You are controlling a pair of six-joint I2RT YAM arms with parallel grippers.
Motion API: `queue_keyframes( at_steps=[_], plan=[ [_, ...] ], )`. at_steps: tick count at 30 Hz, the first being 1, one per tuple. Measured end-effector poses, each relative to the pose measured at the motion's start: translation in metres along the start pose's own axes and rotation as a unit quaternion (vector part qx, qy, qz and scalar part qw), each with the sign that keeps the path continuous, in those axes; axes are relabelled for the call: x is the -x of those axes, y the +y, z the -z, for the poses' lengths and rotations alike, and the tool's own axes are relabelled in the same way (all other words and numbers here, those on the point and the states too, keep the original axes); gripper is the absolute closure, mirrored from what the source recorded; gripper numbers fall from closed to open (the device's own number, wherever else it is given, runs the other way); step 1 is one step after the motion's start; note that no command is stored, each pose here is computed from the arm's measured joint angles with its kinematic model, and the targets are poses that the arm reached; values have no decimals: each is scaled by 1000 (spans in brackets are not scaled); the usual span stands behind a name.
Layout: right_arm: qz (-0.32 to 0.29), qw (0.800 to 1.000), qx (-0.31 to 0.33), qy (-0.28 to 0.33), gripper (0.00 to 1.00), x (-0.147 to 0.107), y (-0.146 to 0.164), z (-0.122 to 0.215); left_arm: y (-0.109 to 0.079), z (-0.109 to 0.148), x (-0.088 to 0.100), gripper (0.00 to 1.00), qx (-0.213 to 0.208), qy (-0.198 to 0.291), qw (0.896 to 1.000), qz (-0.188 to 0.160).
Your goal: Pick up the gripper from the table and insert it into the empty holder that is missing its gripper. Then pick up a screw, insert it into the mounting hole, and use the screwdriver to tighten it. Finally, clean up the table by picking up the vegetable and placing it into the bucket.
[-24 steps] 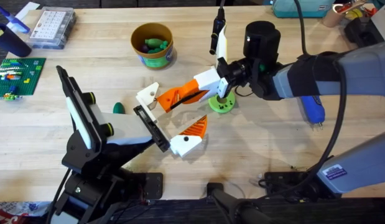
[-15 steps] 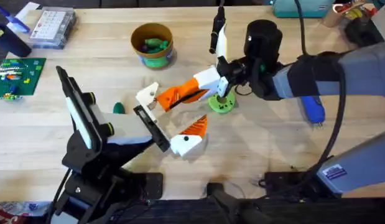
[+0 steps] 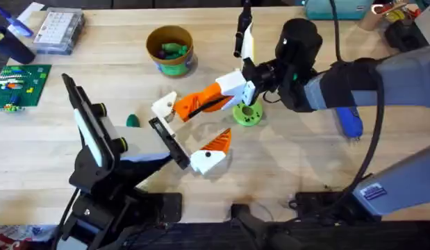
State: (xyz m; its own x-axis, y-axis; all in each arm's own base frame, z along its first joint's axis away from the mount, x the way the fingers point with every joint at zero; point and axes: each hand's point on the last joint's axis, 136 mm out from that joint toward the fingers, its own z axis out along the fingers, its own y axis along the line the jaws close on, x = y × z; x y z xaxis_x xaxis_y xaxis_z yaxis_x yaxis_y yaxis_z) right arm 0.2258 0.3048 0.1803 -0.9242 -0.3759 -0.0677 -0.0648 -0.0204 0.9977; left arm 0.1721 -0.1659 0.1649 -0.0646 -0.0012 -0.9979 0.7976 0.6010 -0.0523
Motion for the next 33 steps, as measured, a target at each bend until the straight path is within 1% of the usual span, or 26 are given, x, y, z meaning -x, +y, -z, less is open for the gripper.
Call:
queue_keyframes(
  at_steps=[18,22,26,33],
  plan=[
    [-10,1000,-4,-19,986,6,-2,-5,1,0,0,10,2,0,1000,0],
    [-30,999,-7,-16,986,7,-4,-9,1,0,0,10,3,0,1000,2],
    [-45,999,-13,-10,986,11,-5,-16,4,0,0,10,12,0,1000,4],
    [-33,999,-19,-4,986,17,-1,-26,13,1,1,10,35,-3,999,3]
  ],
)
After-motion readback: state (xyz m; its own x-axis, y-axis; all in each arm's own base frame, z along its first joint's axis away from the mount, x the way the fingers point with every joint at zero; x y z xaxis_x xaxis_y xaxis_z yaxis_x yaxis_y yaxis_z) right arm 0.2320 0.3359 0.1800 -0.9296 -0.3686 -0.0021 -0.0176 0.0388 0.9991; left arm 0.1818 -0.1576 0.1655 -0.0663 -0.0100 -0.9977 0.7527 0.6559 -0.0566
